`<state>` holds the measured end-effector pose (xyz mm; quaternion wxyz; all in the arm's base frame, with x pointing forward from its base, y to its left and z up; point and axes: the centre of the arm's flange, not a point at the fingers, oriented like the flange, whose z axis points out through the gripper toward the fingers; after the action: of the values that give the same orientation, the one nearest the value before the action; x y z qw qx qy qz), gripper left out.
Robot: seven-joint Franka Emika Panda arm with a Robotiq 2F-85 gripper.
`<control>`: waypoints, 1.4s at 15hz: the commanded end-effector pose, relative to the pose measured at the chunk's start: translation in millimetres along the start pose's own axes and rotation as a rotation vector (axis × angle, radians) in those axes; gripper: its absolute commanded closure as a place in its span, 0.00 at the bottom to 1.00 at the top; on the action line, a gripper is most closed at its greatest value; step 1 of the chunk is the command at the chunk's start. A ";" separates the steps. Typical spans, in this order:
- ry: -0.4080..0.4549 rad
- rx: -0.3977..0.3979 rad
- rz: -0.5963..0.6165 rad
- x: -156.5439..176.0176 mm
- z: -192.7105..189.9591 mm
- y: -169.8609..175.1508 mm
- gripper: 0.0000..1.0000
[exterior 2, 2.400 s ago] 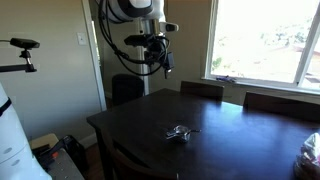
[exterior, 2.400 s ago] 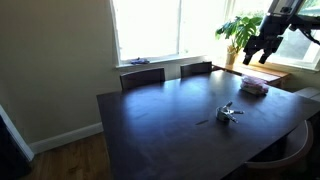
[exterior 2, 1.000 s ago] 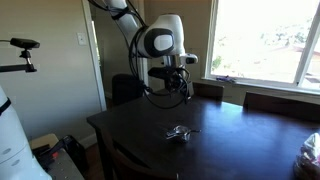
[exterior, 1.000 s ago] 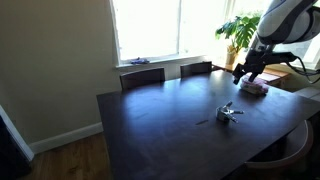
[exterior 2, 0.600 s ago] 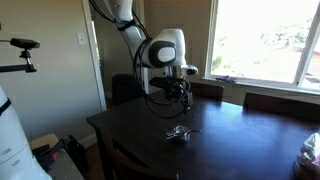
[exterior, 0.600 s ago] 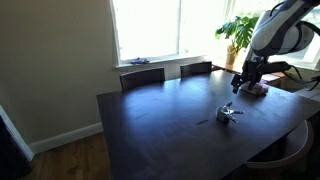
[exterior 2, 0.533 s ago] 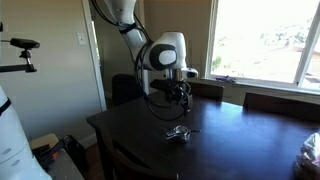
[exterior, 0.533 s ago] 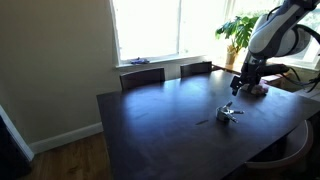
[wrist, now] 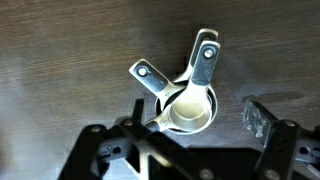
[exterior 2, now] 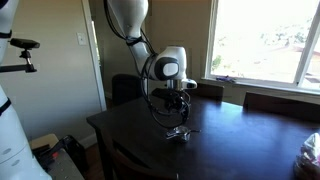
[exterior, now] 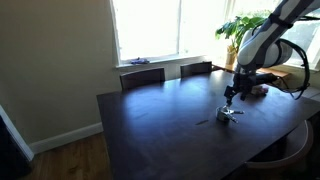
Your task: Put the measuring cups apart
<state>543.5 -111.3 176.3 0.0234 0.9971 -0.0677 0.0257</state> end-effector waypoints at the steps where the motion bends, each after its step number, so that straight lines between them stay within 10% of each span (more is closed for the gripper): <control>1: -0.043 -0.001 -0.016 13.8 14.0 -6.2 0.00; 21: -0.115 -0.018 0.027 -4.7 51.3 -18.4 0.00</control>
<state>547.4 -99.5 121.7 0.0218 0.9969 -0.0733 -0.0197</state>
